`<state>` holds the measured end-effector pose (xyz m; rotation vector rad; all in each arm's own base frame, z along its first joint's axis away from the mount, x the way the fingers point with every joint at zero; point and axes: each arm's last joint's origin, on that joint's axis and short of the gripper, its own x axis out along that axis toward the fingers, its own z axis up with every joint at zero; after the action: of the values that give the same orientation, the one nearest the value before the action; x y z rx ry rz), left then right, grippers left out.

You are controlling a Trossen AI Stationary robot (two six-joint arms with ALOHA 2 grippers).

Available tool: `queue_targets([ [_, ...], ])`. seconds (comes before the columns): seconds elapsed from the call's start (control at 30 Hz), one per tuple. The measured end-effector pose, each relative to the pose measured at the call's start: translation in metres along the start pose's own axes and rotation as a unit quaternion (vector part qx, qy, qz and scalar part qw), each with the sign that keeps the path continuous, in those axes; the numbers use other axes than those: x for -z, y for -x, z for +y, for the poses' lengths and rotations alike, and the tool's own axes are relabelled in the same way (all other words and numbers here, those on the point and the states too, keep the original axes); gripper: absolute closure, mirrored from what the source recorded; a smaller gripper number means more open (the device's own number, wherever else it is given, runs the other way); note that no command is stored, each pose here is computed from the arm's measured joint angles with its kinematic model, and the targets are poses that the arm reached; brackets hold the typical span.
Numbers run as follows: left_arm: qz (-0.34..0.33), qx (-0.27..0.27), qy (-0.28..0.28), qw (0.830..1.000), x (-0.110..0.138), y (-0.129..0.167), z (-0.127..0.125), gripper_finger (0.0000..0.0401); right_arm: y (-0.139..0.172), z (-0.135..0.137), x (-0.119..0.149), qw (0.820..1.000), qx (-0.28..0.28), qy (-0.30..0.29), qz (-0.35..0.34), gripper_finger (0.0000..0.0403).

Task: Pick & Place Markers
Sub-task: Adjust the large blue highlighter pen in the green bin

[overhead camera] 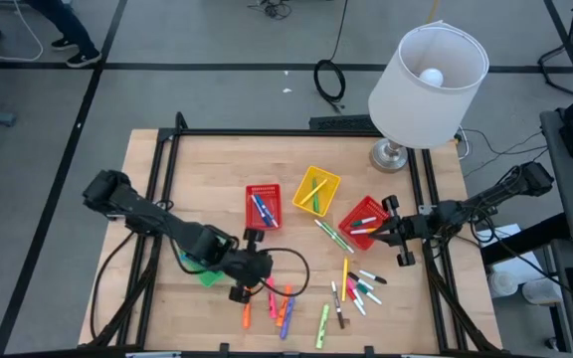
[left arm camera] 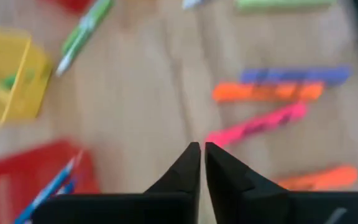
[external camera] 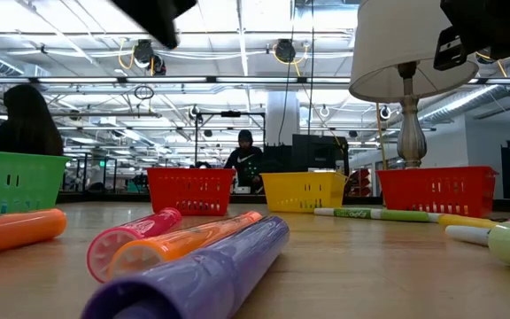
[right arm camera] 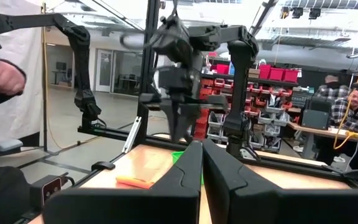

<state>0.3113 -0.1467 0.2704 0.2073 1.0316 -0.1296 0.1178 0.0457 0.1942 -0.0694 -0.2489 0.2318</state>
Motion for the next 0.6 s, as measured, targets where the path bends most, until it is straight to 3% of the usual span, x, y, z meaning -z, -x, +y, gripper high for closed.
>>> queue_targets([
  [0.13, 0.098, -0.044, 0.030, 0.994, 0.016, 0.010, 0.006, 0.0341, 0.000, 0.000, 0.000, 1.000, 0.000, -0.001, 0.001, 0.0403],
  [0.23, 0.150, -0.064, 0.093, 0.982, 0.031, 0.029, 0.012, 0.0326, 0.000, 0.000, 0.001, 1.000, -0.001, -0.005, 0.005, 0.0403],
  [0.4, 0.244, -0.086, 0.221, 0.940, 0.062, 0.050, 0.019, 0.0319, 0.000, 0.000, 0.002, 1.000, -0.001, -0.009, 0.008, 0.0403],
  [0.6, 0.342, -0.049, 0.265, 0.900, 0.088, 0.036, 0.014, 0.0318, 0.000, 0.000, 0.002, 1.000, -0.001, -0.009, 0.010, 0.0403],
])
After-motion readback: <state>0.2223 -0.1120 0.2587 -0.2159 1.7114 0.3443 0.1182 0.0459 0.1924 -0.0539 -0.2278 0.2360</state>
